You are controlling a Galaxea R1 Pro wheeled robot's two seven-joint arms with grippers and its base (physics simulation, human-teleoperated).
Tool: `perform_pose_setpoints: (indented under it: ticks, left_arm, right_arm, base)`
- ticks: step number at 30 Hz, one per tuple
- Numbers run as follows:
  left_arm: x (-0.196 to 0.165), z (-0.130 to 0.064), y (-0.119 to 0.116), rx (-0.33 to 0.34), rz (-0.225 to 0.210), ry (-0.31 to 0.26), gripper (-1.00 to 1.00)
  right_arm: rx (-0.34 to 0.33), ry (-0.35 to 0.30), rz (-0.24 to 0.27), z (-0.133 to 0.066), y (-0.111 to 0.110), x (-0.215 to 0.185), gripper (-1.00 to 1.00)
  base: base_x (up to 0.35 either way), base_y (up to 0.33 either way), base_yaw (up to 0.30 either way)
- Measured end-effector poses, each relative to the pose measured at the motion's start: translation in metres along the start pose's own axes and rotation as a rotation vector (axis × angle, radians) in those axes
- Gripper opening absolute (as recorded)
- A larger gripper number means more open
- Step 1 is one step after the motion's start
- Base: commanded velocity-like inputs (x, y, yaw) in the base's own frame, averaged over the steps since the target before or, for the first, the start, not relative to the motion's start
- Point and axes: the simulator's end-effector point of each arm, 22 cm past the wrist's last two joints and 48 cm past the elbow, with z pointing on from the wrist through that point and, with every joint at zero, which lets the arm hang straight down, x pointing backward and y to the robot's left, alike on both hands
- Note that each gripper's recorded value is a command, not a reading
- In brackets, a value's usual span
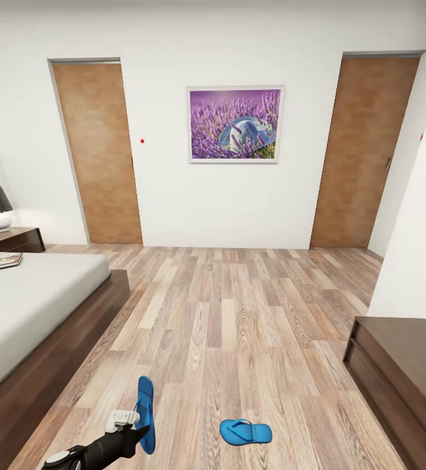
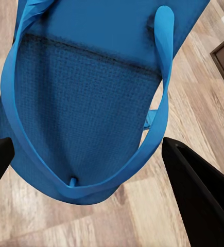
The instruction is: In the bedroom, move the book from the bed onto either nightstand, and place the two sandals side by side next to the bed.
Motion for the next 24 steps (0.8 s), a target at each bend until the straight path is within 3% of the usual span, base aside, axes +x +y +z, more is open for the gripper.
perform_pose_setpoints:
  ticks: [24]
  left_arm:
    - [0.013, 0.004, 0.004, -0.003, -0.015, 0.026, -1.0]
  right_arm:
    - [0.011, 0.025, 0.013, 0.001, -0.005, 0.009, 1.0]
  base:
    - [0.0, 0.0, 0.0]
